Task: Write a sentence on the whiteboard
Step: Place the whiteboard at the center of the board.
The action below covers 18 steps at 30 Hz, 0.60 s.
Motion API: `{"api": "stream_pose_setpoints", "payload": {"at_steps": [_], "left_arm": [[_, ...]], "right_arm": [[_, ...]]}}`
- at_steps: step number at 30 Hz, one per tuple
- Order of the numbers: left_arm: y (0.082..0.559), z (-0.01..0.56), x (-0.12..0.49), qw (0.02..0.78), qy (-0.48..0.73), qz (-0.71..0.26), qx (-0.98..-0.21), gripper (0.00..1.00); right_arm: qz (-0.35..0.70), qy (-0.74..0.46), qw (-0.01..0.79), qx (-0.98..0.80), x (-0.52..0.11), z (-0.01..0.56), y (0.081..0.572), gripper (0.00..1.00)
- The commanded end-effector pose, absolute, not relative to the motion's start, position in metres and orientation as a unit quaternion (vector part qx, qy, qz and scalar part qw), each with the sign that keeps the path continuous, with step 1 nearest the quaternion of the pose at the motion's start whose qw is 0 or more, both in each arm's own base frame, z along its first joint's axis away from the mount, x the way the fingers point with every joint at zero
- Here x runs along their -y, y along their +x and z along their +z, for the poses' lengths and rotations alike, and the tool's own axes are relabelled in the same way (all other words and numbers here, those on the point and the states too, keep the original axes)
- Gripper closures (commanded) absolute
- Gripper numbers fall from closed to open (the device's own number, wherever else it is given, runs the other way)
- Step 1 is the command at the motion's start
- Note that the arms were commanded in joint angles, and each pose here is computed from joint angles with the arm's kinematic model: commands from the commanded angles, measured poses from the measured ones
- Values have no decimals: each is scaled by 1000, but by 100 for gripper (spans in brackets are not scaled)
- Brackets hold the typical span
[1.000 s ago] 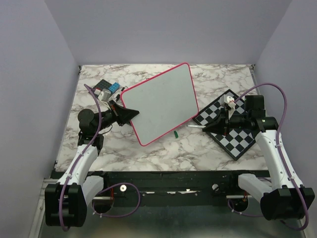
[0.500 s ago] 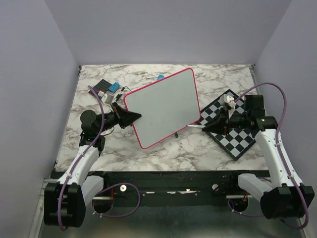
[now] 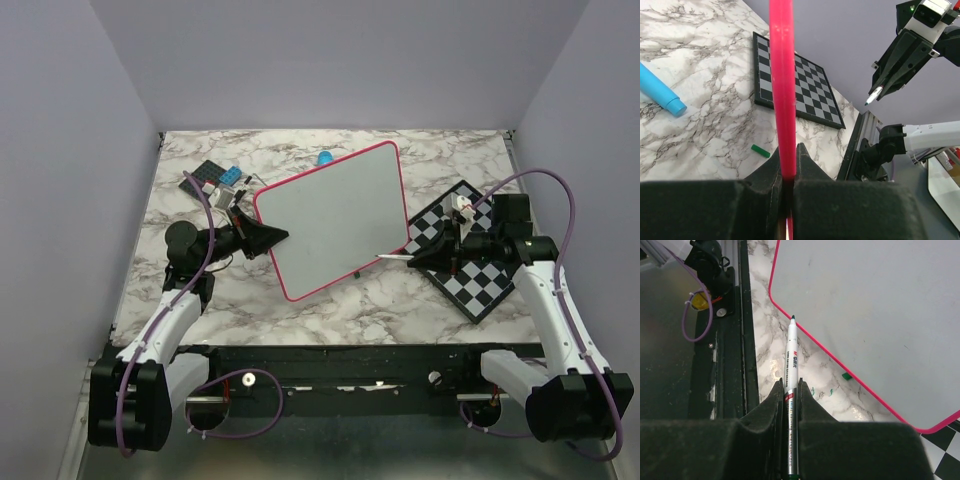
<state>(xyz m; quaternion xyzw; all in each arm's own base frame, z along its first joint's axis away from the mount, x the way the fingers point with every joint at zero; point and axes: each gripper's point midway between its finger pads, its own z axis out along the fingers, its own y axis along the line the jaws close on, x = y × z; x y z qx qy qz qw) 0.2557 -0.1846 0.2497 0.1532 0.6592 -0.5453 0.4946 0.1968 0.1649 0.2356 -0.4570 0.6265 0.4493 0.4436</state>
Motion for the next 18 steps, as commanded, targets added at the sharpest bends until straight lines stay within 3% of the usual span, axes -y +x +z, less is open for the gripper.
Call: {"api": "stream_pose_setpoints", "payload": {"at_steps": [1, 18], "left_arm": [[246, 288, 188, 547, 215, -544, -599, 100], [256, 287, 196, 518, 222, -573, -596, 100]], "right_arm": [[455, -465, 456, -607, -167, 243, 194, 100], [452, -468, 464, -602, -167, 250, 192, 99]]}}
